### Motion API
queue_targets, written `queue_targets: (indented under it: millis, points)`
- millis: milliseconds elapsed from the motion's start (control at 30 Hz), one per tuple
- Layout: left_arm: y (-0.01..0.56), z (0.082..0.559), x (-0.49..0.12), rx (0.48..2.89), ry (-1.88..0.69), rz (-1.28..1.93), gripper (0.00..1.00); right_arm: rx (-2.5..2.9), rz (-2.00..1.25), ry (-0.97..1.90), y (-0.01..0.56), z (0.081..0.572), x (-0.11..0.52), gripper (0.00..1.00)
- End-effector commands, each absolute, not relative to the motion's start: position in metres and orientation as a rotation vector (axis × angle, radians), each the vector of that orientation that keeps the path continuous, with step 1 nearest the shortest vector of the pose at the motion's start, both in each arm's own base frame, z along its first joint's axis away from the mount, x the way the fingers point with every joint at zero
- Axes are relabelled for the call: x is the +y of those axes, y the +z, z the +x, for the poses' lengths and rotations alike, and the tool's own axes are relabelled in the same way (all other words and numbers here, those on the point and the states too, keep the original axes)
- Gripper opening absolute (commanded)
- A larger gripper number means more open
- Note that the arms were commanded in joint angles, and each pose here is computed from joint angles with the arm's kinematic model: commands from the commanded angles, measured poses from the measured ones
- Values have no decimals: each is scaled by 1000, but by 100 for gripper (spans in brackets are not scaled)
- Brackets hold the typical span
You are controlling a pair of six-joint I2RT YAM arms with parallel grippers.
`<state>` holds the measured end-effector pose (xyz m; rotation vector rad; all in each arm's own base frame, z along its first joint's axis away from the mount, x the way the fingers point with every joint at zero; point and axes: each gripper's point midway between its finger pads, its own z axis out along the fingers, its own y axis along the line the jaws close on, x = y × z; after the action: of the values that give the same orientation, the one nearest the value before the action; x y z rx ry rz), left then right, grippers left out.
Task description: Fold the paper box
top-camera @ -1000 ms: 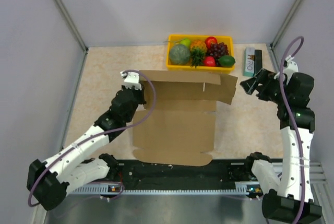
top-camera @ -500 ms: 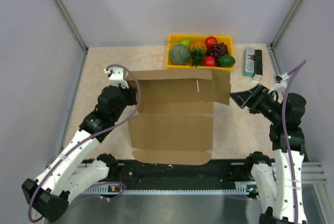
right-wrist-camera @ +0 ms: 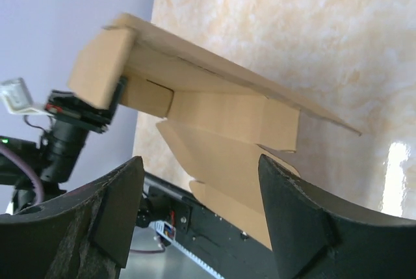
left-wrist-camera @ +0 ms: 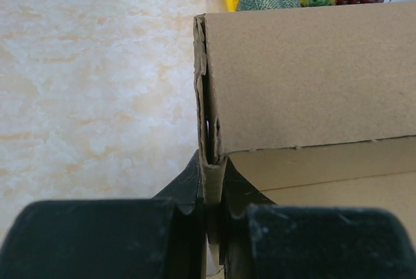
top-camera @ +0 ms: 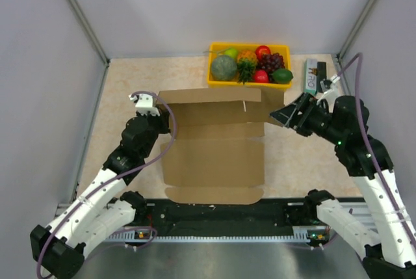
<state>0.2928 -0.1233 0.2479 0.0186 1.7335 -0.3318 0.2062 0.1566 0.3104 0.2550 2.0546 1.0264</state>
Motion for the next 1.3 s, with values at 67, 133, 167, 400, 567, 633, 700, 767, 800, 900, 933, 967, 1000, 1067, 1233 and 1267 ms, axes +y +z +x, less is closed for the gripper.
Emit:
queue_targets:
  millis: [67,133,167,400,567,633,700,767,800,900,933,967,1000,1067,1233,1267]
  points:
    - [267,298,-123,1634,-340,4,0,2013,37,846,376,202,149,74]
    - [266,298,-120,1636,-323,7,0,2037,-45,829,384,198,166,75]
    - [266,298,-120,1636,-317,10,0,2043,-58,830,394,206,176,76]
    - [270,297,-116,1627,-285,33,0,2130,-163,688,406,224,227,77]
    - [269,297,-116,1636,-277,40,0,2237,-131,607,381,234,235,76]
    - [269,297,-116,1634,-277,40,0,2258,-125,582,372,236,234,76]
    - [266,296,-116,1639,-282,40,0,2266,-119,593,369,237,238,76]
    - [265,296,-118,1640,-294,42,0,2283,-106,622,362,236,244,77]
    - [265,296,-119,1637,-300,41,0,2258,-93,660,366,241,252,77]
    - [265,295,-120,1636,-307,44,0,2228,-30,788,368,246,267,78]
    - [265,295,-120,1639,-307,46,0,2237,-11,804,361,248,270,78]
    - [265,294,-119,1636,-305,45,0,2225,31,848,366,247,270,78]
    - [267,293,-119,1632,-308,43,0,2188,71,887,372,254,270,77]
    - [267,293,-120,1632,-315,45,0,2171,143,962,373,255,269,76]
    - [263,291,-122,1639,-331,52,0,2132,248,1091,372,263,275,68]
    - [263,291,-123,1637,-336,50,0,2134,263,1127,373,262,277,67]
